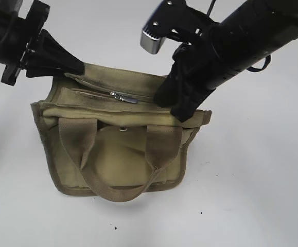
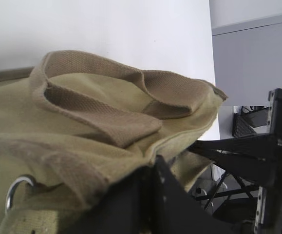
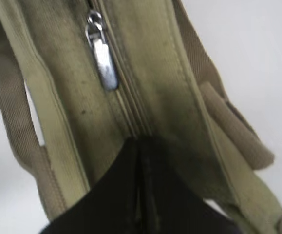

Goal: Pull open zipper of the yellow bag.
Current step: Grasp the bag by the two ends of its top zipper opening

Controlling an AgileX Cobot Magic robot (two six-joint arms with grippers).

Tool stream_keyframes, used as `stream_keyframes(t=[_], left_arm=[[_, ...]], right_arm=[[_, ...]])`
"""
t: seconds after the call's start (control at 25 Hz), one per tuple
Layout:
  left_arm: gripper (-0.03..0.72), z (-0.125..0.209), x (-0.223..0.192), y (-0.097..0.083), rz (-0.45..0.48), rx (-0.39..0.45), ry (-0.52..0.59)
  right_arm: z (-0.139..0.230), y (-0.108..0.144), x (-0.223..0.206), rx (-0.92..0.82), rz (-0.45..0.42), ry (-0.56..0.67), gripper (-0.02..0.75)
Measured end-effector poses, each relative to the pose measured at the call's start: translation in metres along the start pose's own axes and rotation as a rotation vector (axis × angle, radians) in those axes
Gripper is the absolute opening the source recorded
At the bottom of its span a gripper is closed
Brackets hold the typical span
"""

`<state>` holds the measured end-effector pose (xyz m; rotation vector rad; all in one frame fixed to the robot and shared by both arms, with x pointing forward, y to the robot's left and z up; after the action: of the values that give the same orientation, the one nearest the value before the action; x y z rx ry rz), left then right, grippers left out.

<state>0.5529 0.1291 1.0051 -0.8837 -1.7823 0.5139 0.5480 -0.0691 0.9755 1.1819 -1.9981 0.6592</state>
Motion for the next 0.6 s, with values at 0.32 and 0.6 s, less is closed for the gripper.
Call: stream_keyframes(t=[0.32,0.6], left_arm=[[0.006,0.000,0.000,0.000,0.000,0.000,0.000],[0.006,0.000,0.000,0.000,0.000,0.000,0.000]], right_arm=[[0.001,-0.006,0.017,-0.069,0.034,0.003,0.002],[-0.035,0.021,-0.004,0.126,0.063,-0.118,0.127]])
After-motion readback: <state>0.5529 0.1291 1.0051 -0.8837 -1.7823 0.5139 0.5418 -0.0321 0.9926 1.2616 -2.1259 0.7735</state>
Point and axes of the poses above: a point on each arm's last joint axis where the gripper is mounted, x pointing back along that axis away from the gripper, y along the wrist's bending axis when the last joint is at zero, z = x × y, the point moved 7 cm from there along -x, pointing out along that axis toward the gripper, and after that the axes turned 10 degrees about -x, right-handed, at the moved point
